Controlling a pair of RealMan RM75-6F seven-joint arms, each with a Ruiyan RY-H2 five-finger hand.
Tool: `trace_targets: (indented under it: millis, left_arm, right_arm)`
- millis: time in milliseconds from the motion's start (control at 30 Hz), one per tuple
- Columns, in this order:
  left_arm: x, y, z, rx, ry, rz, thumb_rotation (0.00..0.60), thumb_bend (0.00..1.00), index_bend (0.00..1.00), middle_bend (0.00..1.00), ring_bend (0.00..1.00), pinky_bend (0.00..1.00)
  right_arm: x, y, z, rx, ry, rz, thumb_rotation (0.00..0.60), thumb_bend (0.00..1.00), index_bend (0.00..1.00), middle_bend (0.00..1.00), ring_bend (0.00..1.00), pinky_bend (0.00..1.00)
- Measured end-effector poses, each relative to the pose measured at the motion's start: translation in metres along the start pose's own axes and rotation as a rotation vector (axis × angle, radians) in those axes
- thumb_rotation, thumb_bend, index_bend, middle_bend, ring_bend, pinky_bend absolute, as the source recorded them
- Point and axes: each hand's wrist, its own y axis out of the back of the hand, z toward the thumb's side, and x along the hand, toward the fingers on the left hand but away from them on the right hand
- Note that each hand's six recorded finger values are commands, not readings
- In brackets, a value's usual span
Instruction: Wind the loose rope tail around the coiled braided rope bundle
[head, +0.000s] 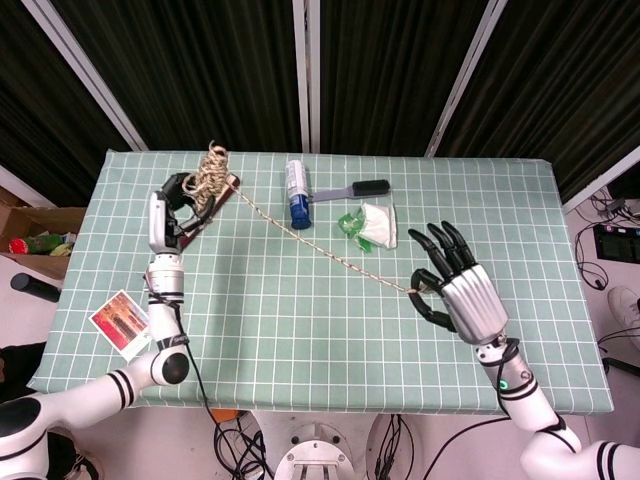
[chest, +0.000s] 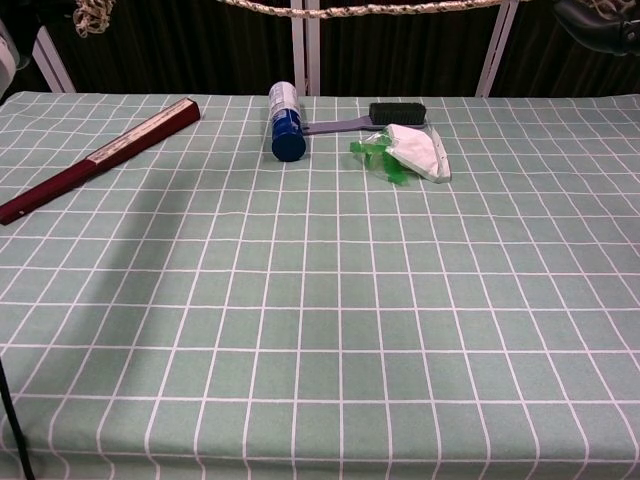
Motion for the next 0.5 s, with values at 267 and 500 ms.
trace_targets:
  millis: [267,500]
  left_arm:
    - [-0.002,-0.005,-0.002,0.210,-0.036,0.022,0.600,0.47,0.73,0.72,0.63,0.71]
    - [-0.009,-0.020,-0.007,0.436,-0.055,-0.063,0.600,0.47,0.73,0.72,0.63,0.71]
  right_arm:
    - [-0.004,0.011,0.037,-0.049,0.078,0.014,0.600,0.48,1.00,0.13,0.00,0.00]
    - [-0.026,0.023,0.068,-0.083,0.156,0.013,0.600,0.49,1.00,0.13,0.00,0.00]
